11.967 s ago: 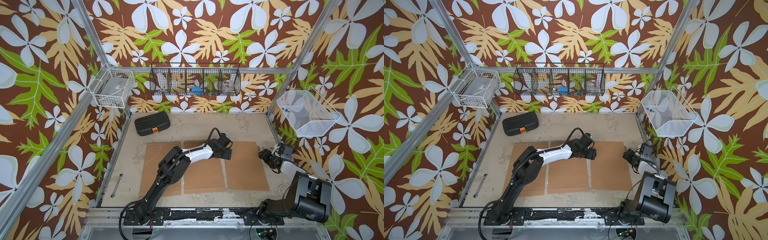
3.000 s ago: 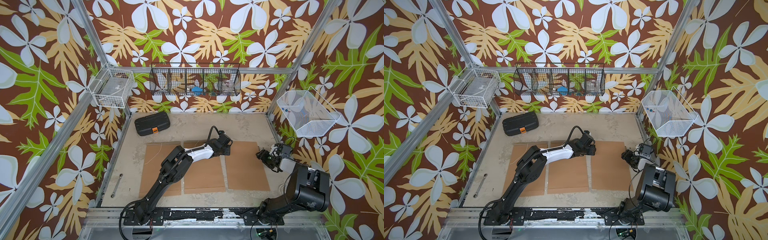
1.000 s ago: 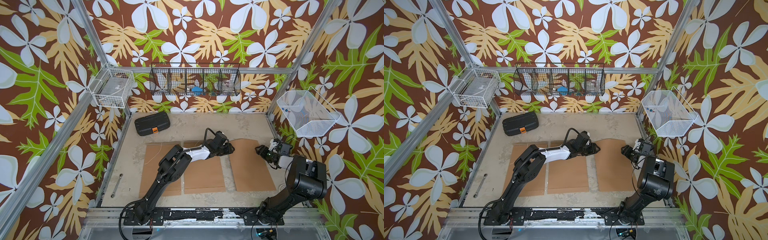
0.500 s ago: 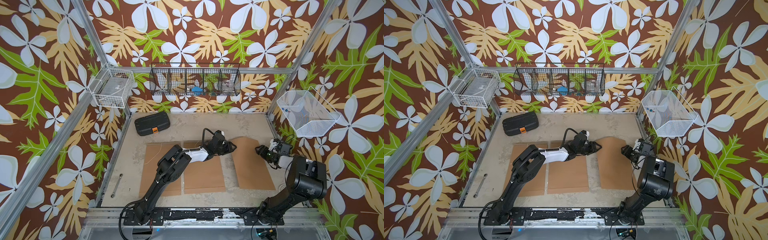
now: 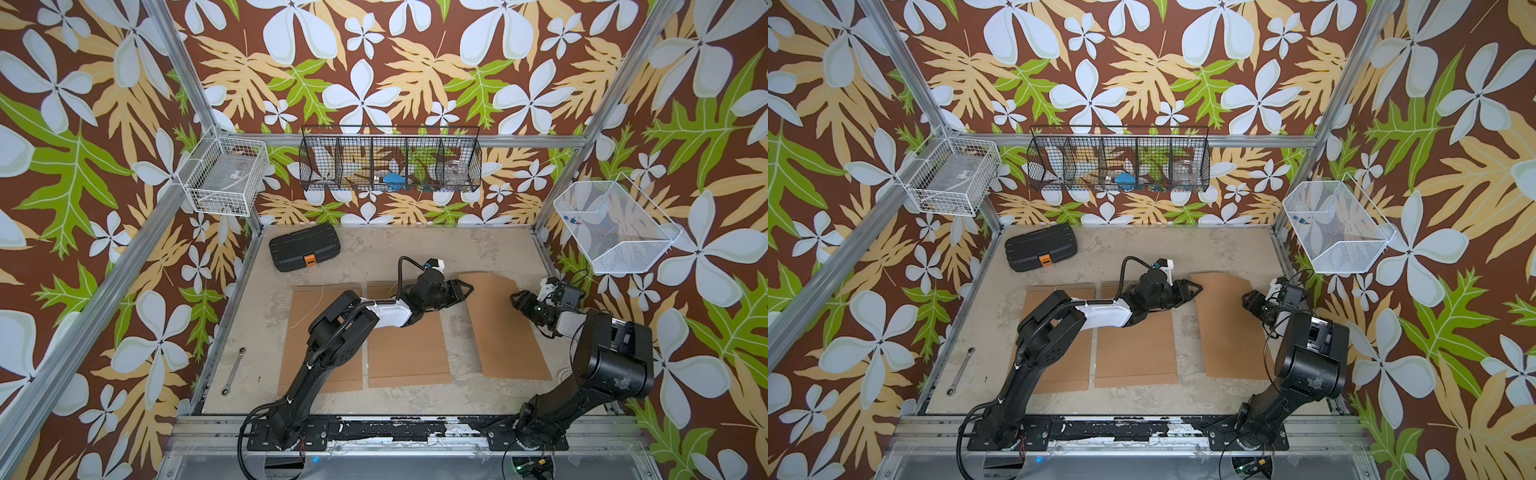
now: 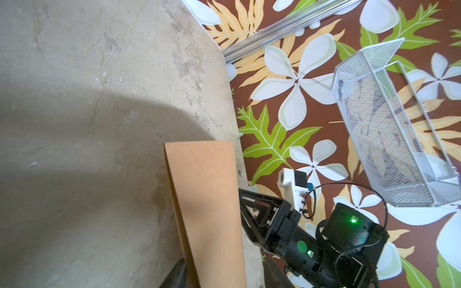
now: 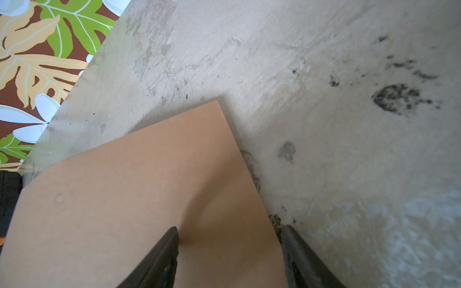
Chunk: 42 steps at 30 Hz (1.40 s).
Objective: Open the file bag
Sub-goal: Pick up the file bag from the center of the board.
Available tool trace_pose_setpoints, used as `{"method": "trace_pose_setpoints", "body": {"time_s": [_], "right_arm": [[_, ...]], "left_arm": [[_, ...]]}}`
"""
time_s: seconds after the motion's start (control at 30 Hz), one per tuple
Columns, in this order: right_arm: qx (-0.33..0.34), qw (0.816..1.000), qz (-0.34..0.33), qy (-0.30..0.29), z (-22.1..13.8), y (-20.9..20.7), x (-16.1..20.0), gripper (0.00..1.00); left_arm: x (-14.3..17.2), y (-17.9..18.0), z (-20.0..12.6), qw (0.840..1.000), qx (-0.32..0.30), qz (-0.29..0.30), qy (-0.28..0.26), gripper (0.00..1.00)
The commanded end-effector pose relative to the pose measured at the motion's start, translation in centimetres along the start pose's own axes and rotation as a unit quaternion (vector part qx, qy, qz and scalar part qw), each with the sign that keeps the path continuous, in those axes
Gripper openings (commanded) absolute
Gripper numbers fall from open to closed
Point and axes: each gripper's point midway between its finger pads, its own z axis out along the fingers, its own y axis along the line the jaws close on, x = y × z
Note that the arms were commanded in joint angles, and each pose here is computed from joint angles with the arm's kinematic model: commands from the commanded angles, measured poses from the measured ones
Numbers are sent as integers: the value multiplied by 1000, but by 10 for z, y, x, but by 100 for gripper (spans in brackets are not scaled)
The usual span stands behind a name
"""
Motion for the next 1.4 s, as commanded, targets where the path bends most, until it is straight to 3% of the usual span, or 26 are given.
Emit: {"method": "trace_pose_setpoints", "body": {"time_s": [0.0,0.47,0.87,0.97,1.1,1.17,1.37], "right_arm": [[32,992,59,104,-2,-15,56,66],[30,993,59,102,-2,-14,55,66],[23,994,55,93,-5,-10,50,66],[21,994,53,89,-6,-8,48,66],[17,996,47,77,-11,-4,42,65],[16,997,43,68,-15,-1,38,65],[15,999,21,23,-43,17,9,65]], "left_arm": [[-7,-20,-2,999,42,-6,-13,53],[-9,-27,-4,997,68,-13,-22,53],[7,15,18,998,-36,50,19,50],[7,20,21,997,-49,60,20,40],[1,16,20,995,-52,81,13,11],[-3,10,19,994,-46,98,6,2],[-18,-35,3,987,14,158,-27,0]]}}
